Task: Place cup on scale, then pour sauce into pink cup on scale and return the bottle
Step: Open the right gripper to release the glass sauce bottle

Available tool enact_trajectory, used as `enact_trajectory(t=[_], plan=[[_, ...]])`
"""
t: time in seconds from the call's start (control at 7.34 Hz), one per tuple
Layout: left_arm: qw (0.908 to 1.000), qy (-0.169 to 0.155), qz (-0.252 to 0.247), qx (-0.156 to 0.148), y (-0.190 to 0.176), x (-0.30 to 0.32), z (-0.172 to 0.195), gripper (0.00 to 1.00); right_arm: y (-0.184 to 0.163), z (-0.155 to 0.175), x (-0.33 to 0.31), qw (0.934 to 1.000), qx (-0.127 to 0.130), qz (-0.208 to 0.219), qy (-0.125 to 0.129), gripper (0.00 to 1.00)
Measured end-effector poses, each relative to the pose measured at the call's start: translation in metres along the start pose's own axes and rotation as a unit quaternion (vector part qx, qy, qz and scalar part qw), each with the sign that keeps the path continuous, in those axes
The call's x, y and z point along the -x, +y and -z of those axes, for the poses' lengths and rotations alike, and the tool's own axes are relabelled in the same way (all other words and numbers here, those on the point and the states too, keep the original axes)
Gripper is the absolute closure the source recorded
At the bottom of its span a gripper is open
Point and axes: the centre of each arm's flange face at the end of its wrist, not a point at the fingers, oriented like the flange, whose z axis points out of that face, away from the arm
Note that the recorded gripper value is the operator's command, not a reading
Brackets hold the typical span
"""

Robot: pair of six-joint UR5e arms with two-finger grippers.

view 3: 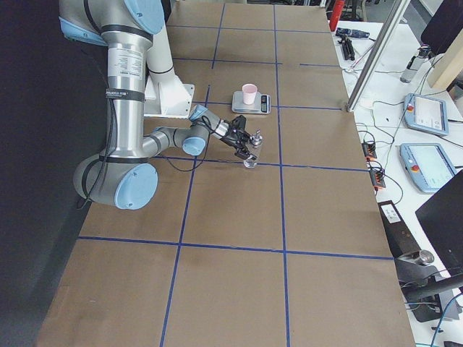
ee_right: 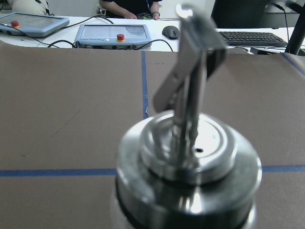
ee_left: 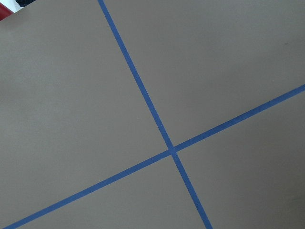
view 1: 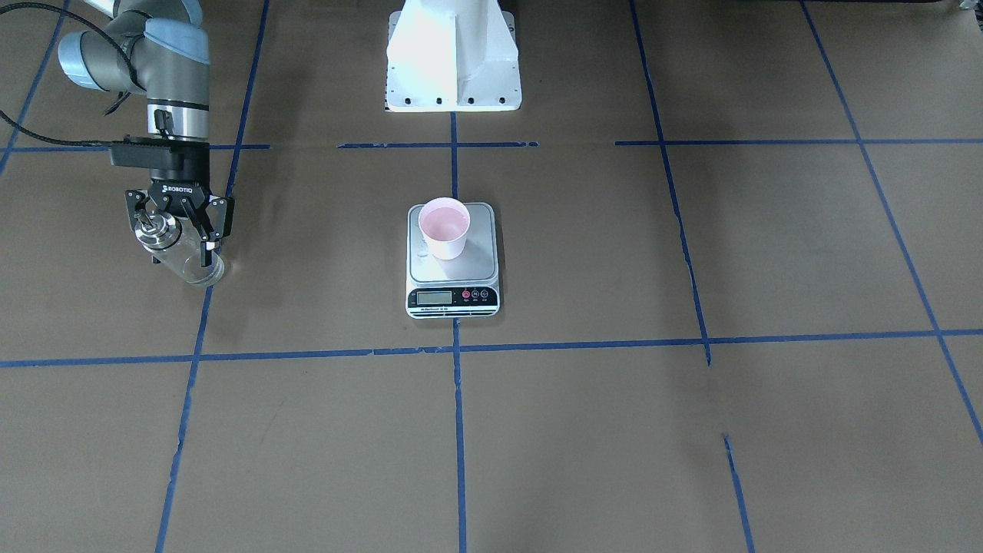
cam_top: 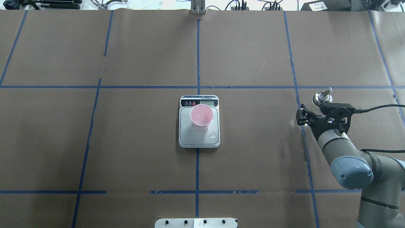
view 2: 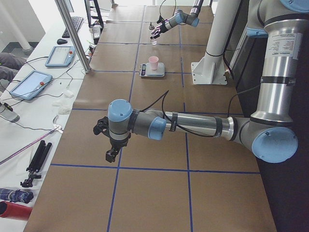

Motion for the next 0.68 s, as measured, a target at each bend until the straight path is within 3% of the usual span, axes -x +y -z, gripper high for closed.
enact_trajectory(t=[0.14,0.27,0.41,0.68], plan=[[1.0000,0.000,0.000,0.000,-0.0001,-0.0002,0.0002,0.00,-0.0005,0.0002,0.0011,1.0000,0.000,-0.002,-0.001,0.73],[1.0000,0.000,0.000,0.000,-0.0002,-0.0003,0.0004,0.00,-0.0011,0.0006,0.0024,1.0000,-0.001,-0.004,-0.002,0.64],[1.0000,0.000,0.000,0.000,-0.0003,-0.0004,0.0004,0.00,-0.0013,0.0008,0.0030,1.0000,-0.001,-0.005,-0.002,0.01],[1.0000,0.000,-0.001,-0.001,-0.0006,-0.0008,0.0008,0.00,-0.0015,0.0008,0.0034,1.0000,-0.001,-0.007,-0.003,0.00]])
